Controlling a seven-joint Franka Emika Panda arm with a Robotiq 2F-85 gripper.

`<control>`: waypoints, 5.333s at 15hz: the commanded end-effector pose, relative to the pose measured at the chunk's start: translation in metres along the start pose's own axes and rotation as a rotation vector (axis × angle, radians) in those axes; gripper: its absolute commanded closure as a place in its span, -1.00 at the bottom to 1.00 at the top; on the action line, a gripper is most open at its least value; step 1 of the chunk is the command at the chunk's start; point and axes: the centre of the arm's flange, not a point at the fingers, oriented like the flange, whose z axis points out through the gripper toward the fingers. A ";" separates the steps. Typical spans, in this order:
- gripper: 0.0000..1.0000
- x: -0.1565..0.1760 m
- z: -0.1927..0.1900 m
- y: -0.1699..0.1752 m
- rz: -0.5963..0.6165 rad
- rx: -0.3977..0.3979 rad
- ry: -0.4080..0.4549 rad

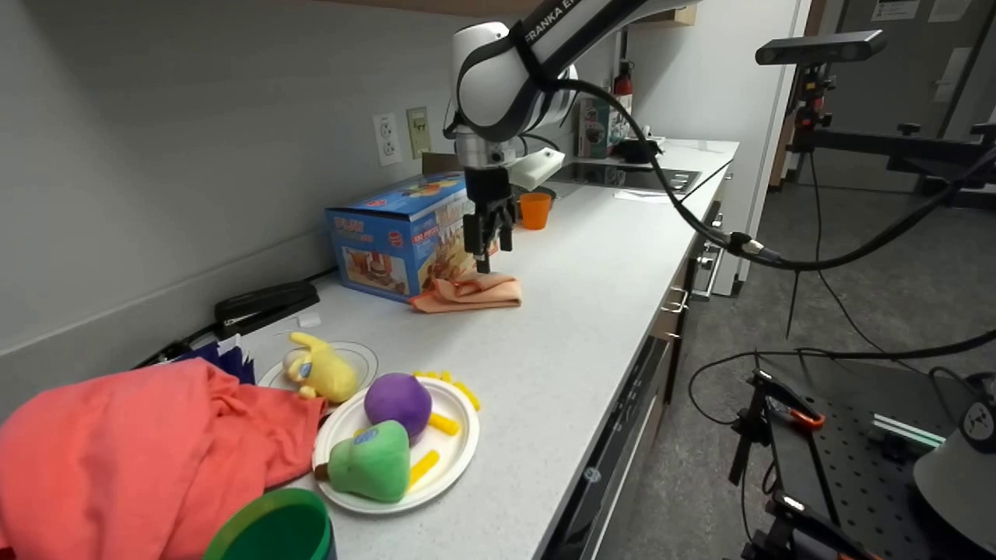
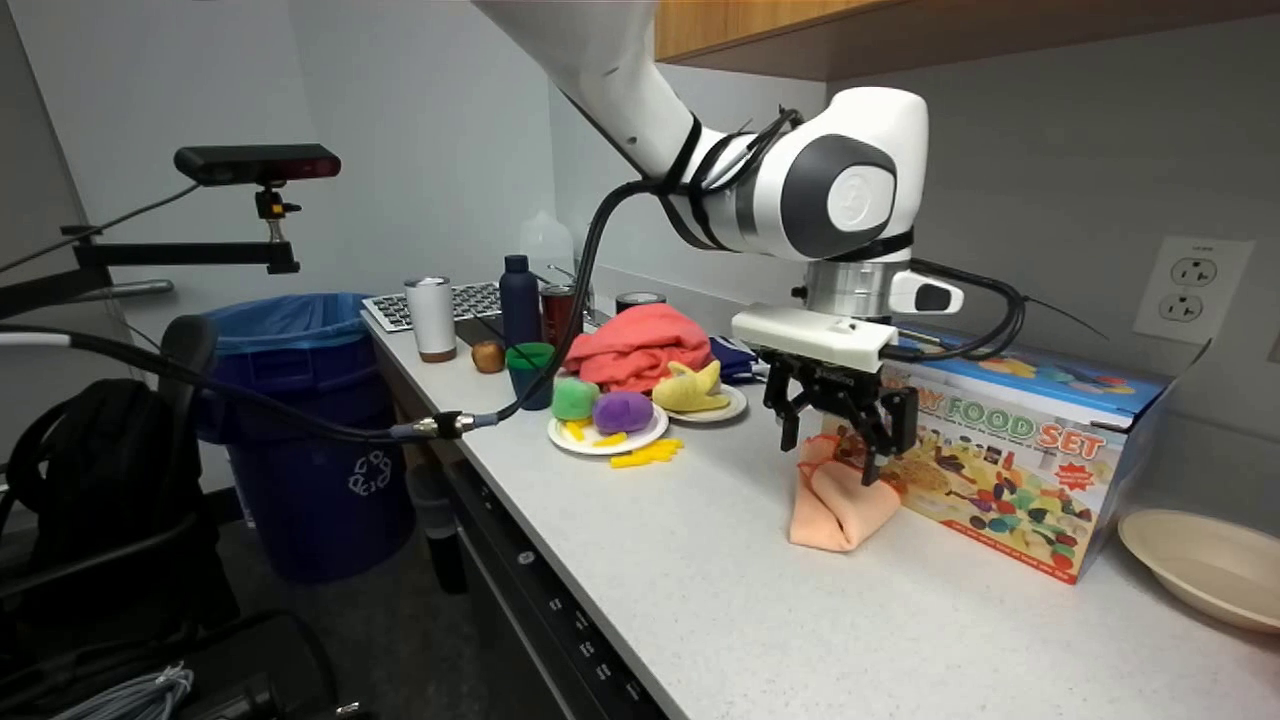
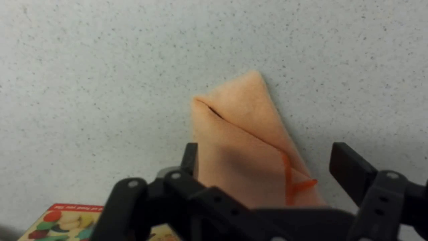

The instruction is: Unfold the peach towel on the countertop.

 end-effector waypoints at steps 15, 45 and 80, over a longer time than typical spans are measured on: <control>-1.00 0.029 0.089 0.003 0.044 0.048 -0.033; -1.00 -0.089 -0.012 -0.039 0.015 -0.118 -0.092; -1.00 -0.095 0.000 0.039 0.295 -0.507 -0.171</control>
